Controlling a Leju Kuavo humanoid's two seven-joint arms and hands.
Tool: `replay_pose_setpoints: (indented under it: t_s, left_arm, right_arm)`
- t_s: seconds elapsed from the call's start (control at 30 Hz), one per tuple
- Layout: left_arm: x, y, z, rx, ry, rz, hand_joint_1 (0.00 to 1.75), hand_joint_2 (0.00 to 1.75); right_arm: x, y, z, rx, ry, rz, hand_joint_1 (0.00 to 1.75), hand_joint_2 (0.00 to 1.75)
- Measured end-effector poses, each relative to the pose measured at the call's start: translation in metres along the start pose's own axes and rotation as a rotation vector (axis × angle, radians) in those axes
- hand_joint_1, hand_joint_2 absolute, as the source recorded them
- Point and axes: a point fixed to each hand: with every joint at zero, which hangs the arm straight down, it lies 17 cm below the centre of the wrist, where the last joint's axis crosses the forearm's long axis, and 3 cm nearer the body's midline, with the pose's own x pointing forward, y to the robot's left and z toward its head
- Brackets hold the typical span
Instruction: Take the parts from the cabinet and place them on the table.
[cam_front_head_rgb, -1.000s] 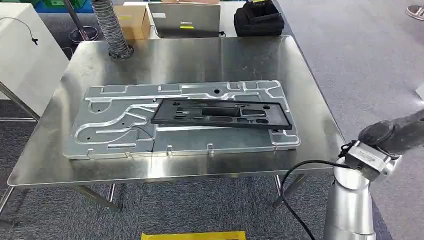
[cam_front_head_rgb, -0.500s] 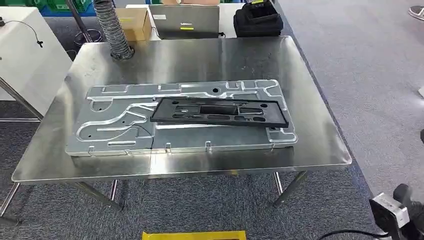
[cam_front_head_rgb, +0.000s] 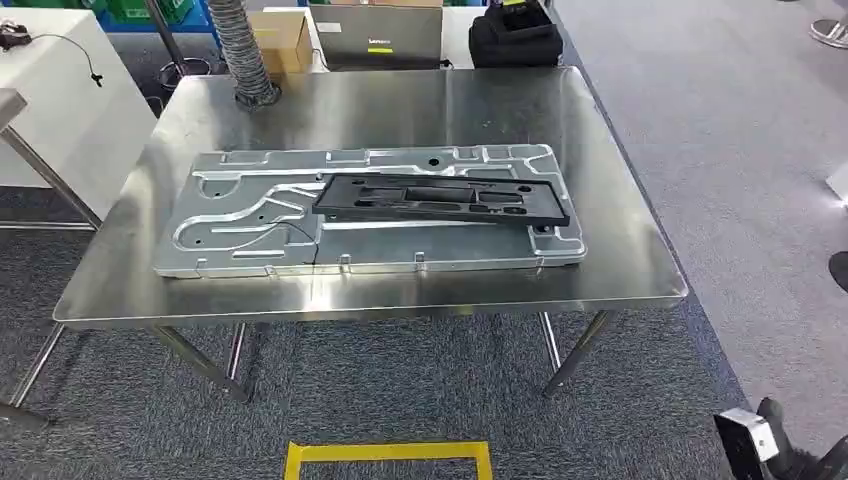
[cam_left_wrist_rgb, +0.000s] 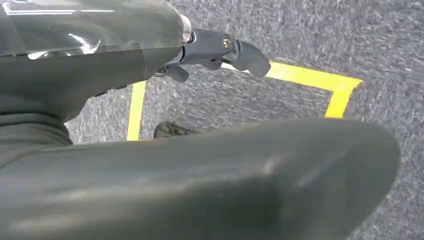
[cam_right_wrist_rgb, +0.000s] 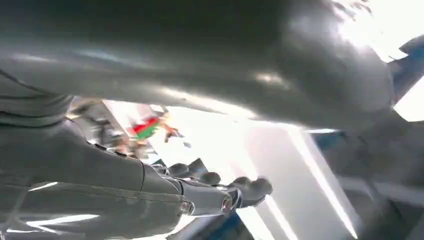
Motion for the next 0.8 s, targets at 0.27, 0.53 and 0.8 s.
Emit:
replay_pose_setpoints:
  t_s: [0.27, 0.53, 0.8]
  left_arm:
    - [-0.004, 0.002, 0.002, 0.005, 0.003, 0.006, 0.0, 0.0]
    - [-0.003, 0.004, 0.003, 0.012, -0.016, 0.006, 0.0, 0.0]
    - [-0.005, 0.001, 0.003, 0.005, -0.011, -0.002, 0.0, 0.0]
  right_arm:
    - [-0.089, 0.097, 0.143, 0.441, 0.276, 0.122, 0.0, 0.0]
    - [-0.097, 0.159, 0.275, 0.812, 0.62, 0.144, 0.0, 0.0]
    - [-0.039, 0.192, 0.378, 1.163, 0.762, 0.125, 0.0, 0.0]
